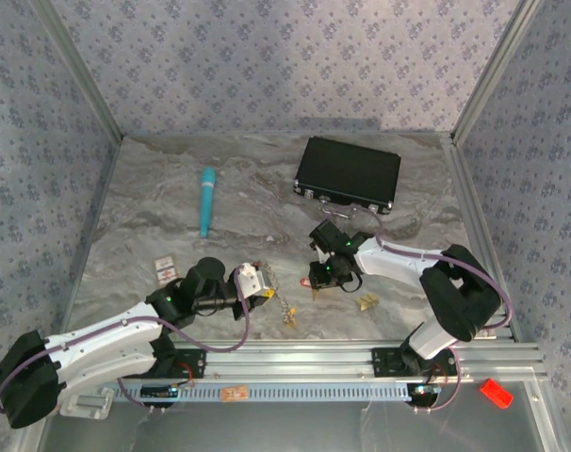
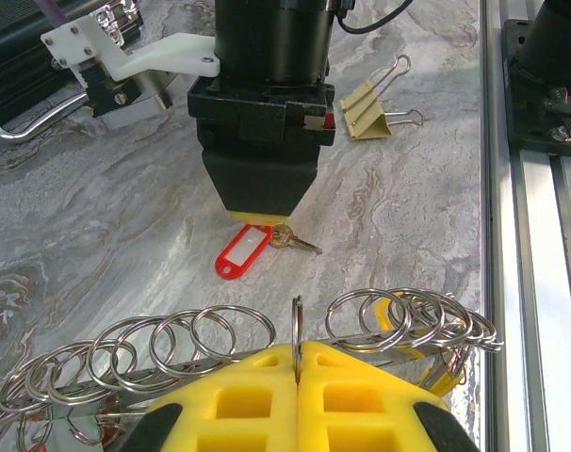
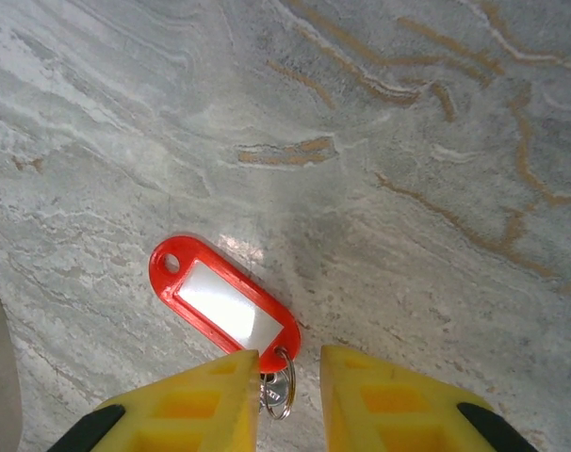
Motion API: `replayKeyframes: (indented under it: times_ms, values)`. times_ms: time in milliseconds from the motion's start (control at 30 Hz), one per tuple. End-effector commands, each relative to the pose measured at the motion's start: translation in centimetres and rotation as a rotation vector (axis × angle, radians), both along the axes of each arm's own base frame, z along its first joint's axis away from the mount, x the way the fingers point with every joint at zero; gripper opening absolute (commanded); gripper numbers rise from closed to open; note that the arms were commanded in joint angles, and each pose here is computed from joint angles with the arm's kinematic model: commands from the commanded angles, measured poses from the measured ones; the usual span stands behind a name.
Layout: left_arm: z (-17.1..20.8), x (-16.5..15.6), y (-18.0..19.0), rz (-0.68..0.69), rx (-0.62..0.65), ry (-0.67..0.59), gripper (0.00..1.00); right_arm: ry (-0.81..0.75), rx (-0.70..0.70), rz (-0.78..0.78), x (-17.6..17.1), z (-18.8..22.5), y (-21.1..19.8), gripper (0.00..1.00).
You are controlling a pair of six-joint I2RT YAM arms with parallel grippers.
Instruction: Put the keys on the keyring
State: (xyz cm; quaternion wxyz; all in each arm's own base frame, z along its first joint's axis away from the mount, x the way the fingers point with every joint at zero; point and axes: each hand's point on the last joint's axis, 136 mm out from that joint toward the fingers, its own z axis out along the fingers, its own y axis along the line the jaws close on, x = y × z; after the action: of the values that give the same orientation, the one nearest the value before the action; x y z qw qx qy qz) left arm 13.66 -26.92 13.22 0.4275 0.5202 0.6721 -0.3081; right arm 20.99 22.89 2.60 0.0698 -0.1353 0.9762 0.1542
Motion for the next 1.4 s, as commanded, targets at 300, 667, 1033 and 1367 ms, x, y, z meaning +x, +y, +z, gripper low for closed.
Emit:
replayKeyframes:
  times_ms: [300, 667, 1033, 1367]
  values:
    - [1.7, 0.1, -0.5, -0.018, -0.030, -0.047, 0.00, 0.052, -0.004, 0.009, -0.7, -0.3, 0.3, 0.18]
    - [1.7, 0.1, -0.5, -0.018, -0.031, -0.048, 0.00, 0.052, -0.002, 0.015, -0.7, -0.2, 0.5, 0.09]
    - [1.7, 0.1, -0.4, -0.012, -0.031, -0.046, 0.00, -0.184, -0.064, 0.087, 0.9, 4.0, -0.5, 0.00]
    - [2.1, 0.1, -0.4, -0.004, -0.049, -0.044, 0.00, -0.629, 0.176, 0.409, 1.1, 12.1, 2.5, 0.00]
